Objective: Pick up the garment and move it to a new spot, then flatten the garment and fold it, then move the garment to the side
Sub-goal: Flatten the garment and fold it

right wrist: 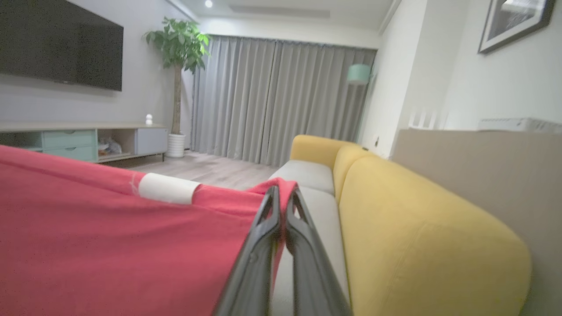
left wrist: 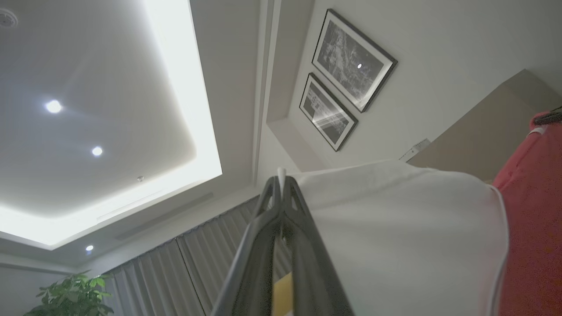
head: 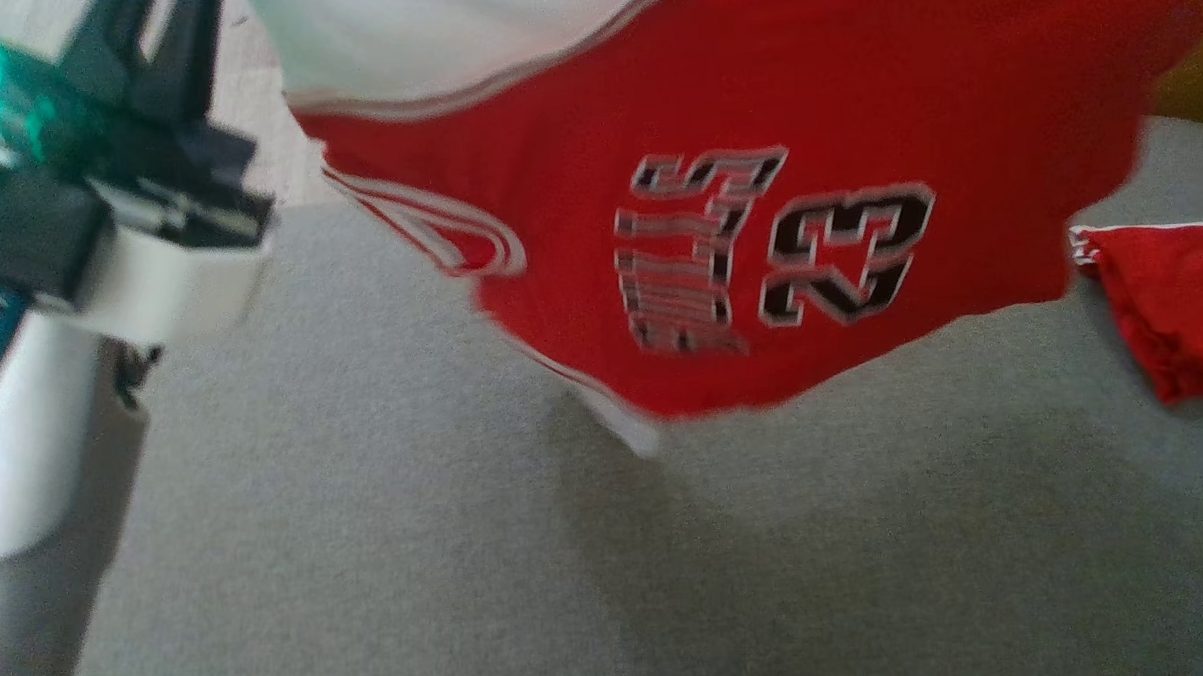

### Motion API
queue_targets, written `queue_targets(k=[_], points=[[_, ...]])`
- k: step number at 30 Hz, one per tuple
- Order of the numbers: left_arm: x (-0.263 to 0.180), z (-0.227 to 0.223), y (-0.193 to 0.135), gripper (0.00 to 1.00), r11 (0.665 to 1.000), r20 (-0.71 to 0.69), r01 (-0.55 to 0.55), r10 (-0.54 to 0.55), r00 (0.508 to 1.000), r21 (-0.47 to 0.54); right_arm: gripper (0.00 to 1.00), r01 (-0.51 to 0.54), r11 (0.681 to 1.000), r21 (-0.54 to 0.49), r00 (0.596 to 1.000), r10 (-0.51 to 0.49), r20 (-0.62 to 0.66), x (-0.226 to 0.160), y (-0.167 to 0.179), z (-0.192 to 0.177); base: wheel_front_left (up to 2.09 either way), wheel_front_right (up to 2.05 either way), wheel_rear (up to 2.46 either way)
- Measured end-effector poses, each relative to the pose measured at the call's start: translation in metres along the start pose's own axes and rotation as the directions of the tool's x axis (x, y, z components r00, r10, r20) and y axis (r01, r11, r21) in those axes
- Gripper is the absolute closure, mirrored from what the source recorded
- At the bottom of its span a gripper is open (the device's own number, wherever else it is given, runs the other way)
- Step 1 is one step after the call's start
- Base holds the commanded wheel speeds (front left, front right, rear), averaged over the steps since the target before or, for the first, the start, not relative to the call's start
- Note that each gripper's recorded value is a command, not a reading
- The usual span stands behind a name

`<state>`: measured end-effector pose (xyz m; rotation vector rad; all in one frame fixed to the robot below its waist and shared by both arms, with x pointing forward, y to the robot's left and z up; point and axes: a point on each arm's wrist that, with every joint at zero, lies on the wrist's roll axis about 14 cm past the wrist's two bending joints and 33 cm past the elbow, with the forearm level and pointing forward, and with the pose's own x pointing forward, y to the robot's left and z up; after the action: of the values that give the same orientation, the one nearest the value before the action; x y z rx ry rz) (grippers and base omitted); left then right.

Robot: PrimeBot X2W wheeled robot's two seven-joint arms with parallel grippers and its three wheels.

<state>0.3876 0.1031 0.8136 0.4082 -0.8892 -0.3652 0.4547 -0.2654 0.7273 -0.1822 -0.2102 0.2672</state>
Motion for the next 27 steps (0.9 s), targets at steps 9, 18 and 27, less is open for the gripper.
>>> queue_targets(k=[9,18,27], points=[[0.059,0.072,0.014,1.00,0.999,0.209,0.041,-0.047,0.977,0.032,1.00,0.063,0.994,-0.091,0.990,-0.050,0.135,-0.025,-0.032,0.086,0.00,0.00,0.00],[0.081,-0.057,-0.012,1.00,0.986,-0.081,0.143,-0.150,0.985,-0.085,1.00,-0.035,0.999,-0.039,0.997,0.033,-0.063,0.046,0.014,0.002,0.00,0.00,0.00],[0.132,-0.143,0.009,1.00,0.993,-0.111,0.078,-0.087,0.990,-0.084,1.00,0.000,0.998,-0.062,0.999,0.002,0.034,0.146,0.014,-0.028,0.00,0.00,0.00]])
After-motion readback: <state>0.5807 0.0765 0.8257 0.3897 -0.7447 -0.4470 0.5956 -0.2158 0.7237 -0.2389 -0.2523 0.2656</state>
